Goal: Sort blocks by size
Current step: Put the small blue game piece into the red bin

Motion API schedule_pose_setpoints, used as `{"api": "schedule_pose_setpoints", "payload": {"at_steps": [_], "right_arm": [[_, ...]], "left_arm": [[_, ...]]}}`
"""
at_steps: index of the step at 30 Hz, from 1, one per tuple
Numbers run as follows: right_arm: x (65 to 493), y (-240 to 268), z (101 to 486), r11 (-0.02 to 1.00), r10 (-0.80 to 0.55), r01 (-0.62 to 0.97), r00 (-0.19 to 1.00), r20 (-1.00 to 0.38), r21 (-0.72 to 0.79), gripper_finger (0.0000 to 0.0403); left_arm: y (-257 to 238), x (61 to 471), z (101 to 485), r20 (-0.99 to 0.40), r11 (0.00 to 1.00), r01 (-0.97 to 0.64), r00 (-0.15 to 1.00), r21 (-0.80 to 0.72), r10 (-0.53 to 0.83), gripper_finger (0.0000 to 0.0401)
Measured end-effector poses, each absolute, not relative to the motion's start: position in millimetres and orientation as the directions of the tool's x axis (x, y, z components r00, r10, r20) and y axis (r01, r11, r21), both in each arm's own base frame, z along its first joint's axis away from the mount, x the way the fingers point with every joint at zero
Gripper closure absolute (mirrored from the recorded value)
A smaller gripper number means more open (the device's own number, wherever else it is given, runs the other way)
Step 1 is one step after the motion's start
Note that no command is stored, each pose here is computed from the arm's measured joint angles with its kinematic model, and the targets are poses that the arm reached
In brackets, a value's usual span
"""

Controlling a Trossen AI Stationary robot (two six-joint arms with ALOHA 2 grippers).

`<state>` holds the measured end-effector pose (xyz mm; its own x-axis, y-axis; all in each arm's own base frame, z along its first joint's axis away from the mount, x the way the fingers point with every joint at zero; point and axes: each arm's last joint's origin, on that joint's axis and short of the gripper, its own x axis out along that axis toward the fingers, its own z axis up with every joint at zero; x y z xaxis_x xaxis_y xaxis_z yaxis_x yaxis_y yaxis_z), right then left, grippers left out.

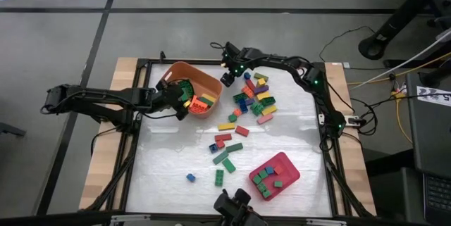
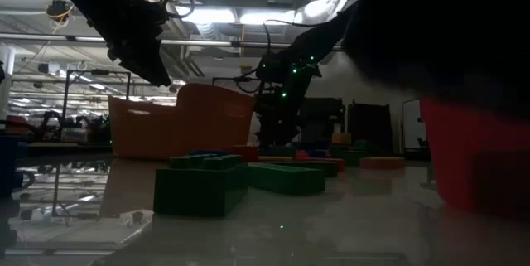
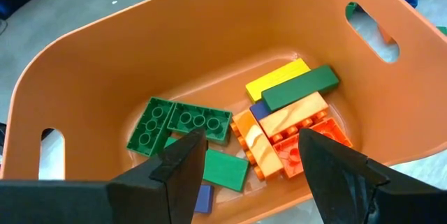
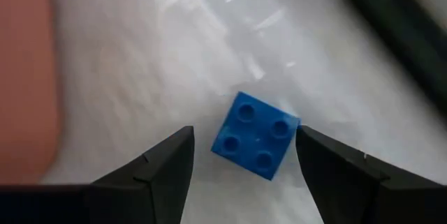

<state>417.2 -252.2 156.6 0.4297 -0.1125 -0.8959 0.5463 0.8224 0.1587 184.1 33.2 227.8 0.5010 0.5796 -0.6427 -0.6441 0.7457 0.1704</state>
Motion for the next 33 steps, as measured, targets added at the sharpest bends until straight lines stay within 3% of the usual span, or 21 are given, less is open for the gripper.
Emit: {"api": "schedule_pose_setpoints", "payload": {"at_steps": [4,12,25,33], "right_arm": [[421,-251,149,0.828,-0.051,0.515,0.461,-0.886,0.221,0.0153],[425,-250,149,0.835,-0.062,0.503,0.485,-0.872,0.221,0.0157],[420,-245,147,0.855,0.023,0.455,0.448,-0.894,0.25,0.0265],[419,-244,147,0.873,0.021,0.431,0.436,-0.9,0.229,0.0258]], "left_arm": [[33,184,228,-0.646,0.75,-0.64,0.504,0.165,0.572,0.0184],[33,185,227,-0.655,0.762,-0.63,0.514,0.151,0.554,0.0184],[32,184,228,-0.654,0.771,-0.618,0.521,0.156,0.549,0.0184],[21,181,242,-0.619,0.809,-0.578,0.597,0.109,0.51,0.0184]]}}
